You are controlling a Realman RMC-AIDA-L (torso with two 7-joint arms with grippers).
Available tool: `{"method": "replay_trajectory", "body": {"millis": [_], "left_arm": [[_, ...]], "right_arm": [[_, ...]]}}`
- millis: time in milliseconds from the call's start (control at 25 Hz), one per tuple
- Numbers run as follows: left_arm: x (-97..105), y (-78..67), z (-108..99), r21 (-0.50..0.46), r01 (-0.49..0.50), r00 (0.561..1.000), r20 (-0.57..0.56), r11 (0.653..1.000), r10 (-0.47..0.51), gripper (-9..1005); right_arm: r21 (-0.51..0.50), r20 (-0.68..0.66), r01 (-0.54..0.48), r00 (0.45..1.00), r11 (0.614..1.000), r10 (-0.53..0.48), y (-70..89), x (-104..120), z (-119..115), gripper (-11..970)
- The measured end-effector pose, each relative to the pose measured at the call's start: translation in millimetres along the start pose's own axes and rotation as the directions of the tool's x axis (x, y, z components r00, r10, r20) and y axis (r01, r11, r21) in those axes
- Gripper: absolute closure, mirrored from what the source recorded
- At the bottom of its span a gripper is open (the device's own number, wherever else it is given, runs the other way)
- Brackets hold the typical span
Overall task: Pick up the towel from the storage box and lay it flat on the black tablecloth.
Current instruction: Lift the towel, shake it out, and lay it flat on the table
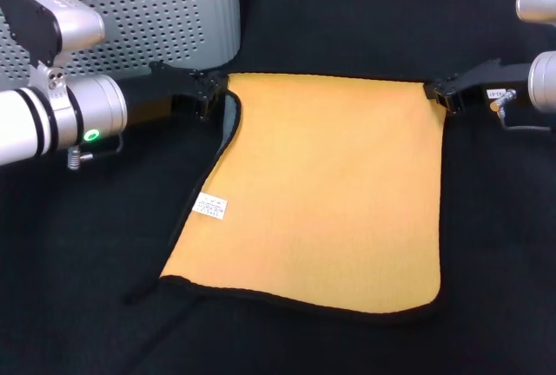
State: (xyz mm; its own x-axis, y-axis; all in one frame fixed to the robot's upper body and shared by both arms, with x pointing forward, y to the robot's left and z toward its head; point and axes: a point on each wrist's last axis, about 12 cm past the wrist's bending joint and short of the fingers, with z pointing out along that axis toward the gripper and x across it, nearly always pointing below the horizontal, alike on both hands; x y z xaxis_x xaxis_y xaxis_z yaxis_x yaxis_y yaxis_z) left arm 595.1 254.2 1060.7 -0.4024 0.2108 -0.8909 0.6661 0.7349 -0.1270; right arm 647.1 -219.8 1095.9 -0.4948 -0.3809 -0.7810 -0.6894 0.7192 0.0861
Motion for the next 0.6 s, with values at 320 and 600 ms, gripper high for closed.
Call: {"method": "replay_trajectory", "body": {"millis": [320,600], "left_arm": [[-3,-8.4,8,0.043,-0.044,0.999,-0.023,0.998,0.045,978],[-8,-17.1,17,0.086,-0.109,0.993,-0.038,0.99,0.113,979]], "right_arm": [[-0.007,-0.004,0.034,0.999,0.999,-0.034,2.5,-3,2,872],[-0.031,-0.007,0.063,0.998,0.998,-0.063,9.1,-16,10,869]]}}
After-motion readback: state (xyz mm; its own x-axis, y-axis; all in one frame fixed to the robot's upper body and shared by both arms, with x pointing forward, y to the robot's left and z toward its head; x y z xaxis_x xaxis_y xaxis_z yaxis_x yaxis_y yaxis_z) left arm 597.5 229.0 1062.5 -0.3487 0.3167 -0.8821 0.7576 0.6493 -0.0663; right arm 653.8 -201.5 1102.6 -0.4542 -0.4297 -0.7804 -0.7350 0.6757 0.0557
